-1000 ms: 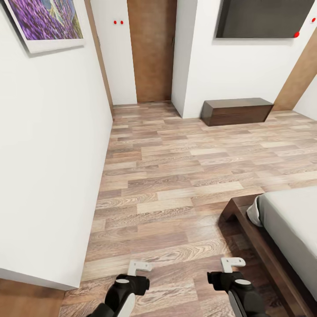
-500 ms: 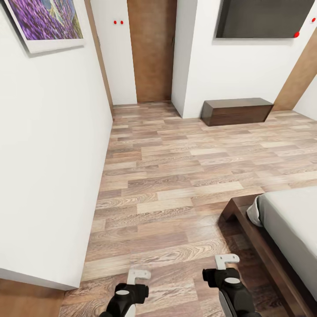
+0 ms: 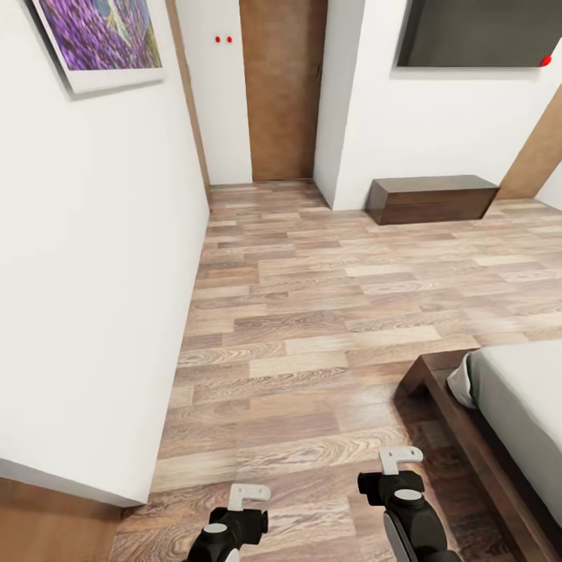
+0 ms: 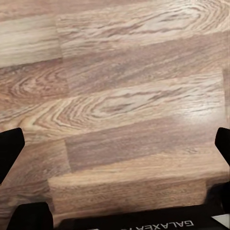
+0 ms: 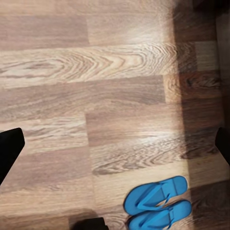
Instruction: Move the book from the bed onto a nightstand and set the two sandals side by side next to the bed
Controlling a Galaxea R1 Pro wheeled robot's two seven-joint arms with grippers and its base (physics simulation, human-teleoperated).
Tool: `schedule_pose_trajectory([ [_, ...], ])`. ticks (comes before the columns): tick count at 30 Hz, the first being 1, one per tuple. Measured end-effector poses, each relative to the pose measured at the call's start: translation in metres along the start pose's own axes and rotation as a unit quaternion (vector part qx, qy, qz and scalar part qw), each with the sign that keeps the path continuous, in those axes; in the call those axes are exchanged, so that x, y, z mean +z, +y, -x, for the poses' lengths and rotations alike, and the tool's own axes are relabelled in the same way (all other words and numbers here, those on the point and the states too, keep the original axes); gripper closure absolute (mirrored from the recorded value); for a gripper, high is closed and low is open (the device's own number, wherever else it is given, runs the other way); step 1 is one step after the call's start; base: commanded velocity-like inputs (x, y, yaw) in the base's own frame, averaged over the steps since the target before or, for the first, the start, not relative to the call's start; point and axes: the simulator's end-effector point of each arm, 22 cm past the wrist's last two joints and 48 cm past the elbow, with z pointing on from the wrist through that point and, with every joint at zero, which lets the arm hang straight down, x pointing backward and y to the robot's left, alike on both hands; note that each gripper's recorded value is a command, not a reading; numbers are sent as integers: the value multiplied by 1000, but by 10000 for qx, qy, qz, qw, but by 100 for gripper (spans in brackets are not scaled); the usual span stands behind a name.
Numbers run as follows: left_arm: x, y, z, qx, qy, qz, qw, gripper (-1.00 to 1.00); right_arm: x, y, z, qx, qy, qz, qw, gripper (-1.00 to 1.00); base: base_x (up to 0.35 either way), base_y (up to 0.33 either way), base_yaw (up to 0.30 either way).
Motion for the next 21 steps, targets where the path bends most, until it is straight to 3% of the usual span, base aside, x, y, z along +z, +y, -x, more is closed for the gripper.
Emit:
schedule_pose_trajectory([
  [21,7,7,-9,-78,-47,20,10000,-100,1,-2,-1,50,20,26,10000,-100,0,0,22],
])
